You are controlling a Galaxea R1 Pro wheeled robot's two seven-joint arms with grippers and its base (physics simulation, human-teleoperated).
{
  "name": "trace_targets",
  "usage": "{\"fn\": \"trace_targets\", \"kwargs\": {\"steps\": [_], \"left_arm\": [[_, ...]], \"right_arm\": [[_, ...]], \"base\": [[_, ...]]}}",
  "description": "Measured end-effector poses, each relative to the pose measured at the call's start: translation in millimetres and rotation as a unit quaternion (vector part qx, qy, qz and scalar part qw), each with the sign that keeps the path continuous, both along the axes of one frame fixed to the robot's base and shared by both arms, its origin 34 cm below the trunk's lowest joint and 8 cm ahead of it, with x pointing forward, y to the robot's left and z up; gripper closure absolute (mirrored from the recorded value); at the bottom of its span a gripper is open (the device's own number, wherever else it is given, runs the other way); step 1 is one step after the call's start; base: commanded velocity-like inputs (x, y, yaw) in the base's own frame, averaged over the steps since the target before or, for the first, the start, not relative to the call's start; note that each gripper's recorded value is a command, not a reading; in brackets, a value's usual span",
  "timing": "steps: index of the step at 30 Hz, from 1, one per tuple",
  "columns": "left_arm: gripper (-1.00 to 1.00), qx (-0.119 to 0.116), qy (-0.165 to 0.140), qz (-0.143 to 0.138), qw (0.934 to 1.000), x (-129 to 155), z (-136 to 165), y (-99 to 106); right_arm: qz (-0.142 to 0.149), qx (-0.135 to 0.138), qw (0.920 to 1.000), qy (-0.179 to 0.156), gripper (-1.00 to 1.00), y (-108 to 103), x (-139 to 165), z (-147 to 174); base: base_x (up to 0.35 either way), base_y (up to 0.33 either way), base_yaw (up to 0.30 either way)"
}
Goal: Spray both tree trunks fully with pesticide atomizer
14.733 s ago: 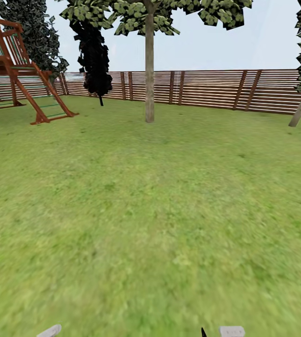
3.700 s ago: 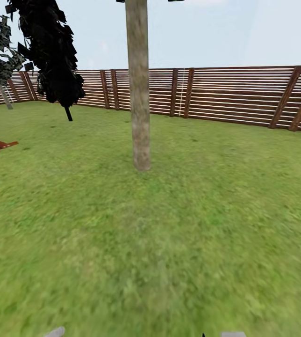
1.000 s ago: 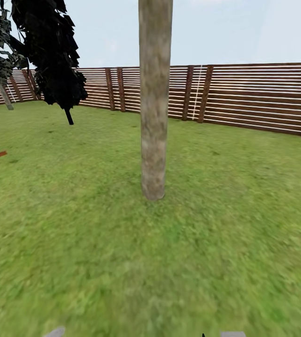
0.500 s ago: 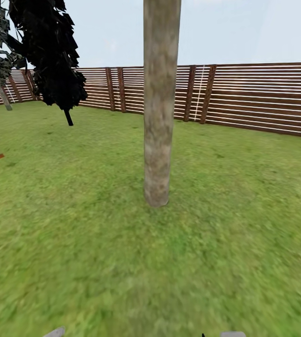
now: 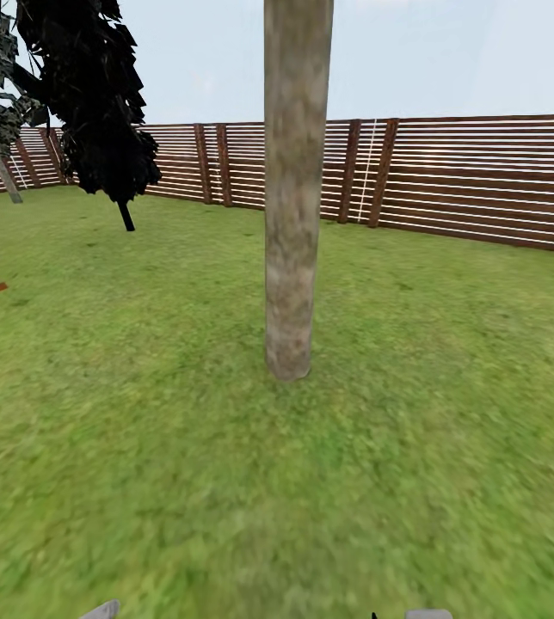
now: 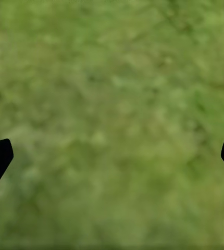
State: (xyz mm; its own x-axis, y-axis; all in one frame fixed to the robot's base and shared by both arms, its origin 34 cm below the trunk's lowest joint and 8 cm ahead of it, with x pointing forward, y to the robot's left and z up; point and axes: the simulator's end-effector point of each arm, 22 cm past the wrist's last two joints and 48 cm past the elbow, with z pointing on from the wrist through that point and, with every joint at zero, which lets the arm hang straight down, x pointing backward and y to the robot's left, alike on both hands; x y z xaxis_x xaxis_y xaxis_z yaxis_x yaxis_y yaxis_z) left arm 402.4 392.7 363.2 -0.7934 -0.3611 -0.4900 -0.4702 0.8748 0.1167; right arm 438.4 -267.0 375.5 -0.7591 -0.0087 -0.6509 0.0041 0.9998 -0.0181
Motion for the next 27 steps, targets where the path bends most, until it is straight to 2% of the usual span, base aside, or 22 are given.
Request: {"fn": "trace_targets", "kwargs": {"steps": [6,8,11,12,13,14,15,16,17,19,20,21,22,24,25,26,27], "left_arm": [[1.00,0.002,-0.006,0.000,1.0000,6,3,1],[1.00,0.005,-0.011,-0.004,0.9999,14,5,3],[1.00,0.021,-0.018,-0.034,0.9990,29,12,13],[1.00,0.036,-0.037,-0.061,0.9968,53,24,16],[1.00,0.043,-0.048,-0.073,0.9953,66,30,17],[1.00,0.050,-0.064,-0.096,0.9921,88,40,13],[1.00,0.052,-0.076,-0.112,0.9894,105,47,9],[1.00,0.047,-0.086,-0.127,0.9870,119,52,3],[1.00,0.029,-0.100,-0.153,0.9828,134,56,-10],[1.00,-0.005,-0.098,-0.209,0.9731,143,56,-29],[1.00,-0.048,-0.065,-0.275,0.9580,135,48,-53],[1.00,-0.071,-0.056,-0.306,0.9477,136,49,-66],[1.00,-0.100,-0.053,-0.344,0.9320,138,52,-84],[1.00,-0.158,-0.047,-0.426,0.8898,132,63,-120],[1.00,-0.176,-0.042,-0.461,0.8690,128,69,-131],[1.00,-0.185,-0.034,-0.494,0.8486,124,75,-139],[1.00,-0.186,-0.027,-0.512,0.8384,121,77,-140]], "right_arm": [[-0.002,-0.001,1.0000,-0.004,-1.00,-2,3,1],[0.000,0.001,0.9999,-0.014,-1.00,0,12,5],[0.002,0.004,0.9926,-0.121,-1.00,4,103,59],[0.001,0.022,0.9892,-0.145,-1.00,31,141,84],[-0.001,0.032,0.9849,-0.170,-1.00,43,174,111],[0.001,0.049,0.9803,-0.191,-1.00,64,212,145],[0.007,0.067,0.9746,-0.214,-1.00,88,243,177],[0.022,0.078,0.9726,-0.218,-1.00,111,256,194],[0.069,0.088,0.9711,-0.211,-1.00,150,267,211],[0.145,0.104,0.9677,-0.178,-1.00,200,272,223],[0.204,0.132,0.9600,-0.139,-1.00,231,261,223],[0.238,0.153,0.9508,-0.125,-1.00,246,252,224],[0.282,0.177,0.9356,-0.116,-1.00,262,240,228],[0.371,0.214,0.8983,-0.097,-1.00,283,211,235],[0.400,0.226,0.8838,-0.089,-1.00,288,199,236],[0.419,0.234,0.8733,-0.082,-1.00,290,190,237],[0.426,0.236,0.8698,-0.079,-1.00,289,187,236]], "base": [[0.000,0.000,0.000],[0.000,0.000,0.000],[0.000,0.000,0.000],[0.000,0.000,0.000],[0.000,0.000,0.000],[0.000,0.000,0.000],[0.000,0.000,0.000],[0.000,0.000,0.000],[0.000,0.000,0.000],[0.000,0.000,0.000],[0.000,0.000,0.000],[0.000,0.000,0.000],[0.000,0.000,0.000],[0.000,0.000,0.000],[0.000,0.000,0.000],[0.000,0.000,0.000],[0.000,0.000,0.000]]}}
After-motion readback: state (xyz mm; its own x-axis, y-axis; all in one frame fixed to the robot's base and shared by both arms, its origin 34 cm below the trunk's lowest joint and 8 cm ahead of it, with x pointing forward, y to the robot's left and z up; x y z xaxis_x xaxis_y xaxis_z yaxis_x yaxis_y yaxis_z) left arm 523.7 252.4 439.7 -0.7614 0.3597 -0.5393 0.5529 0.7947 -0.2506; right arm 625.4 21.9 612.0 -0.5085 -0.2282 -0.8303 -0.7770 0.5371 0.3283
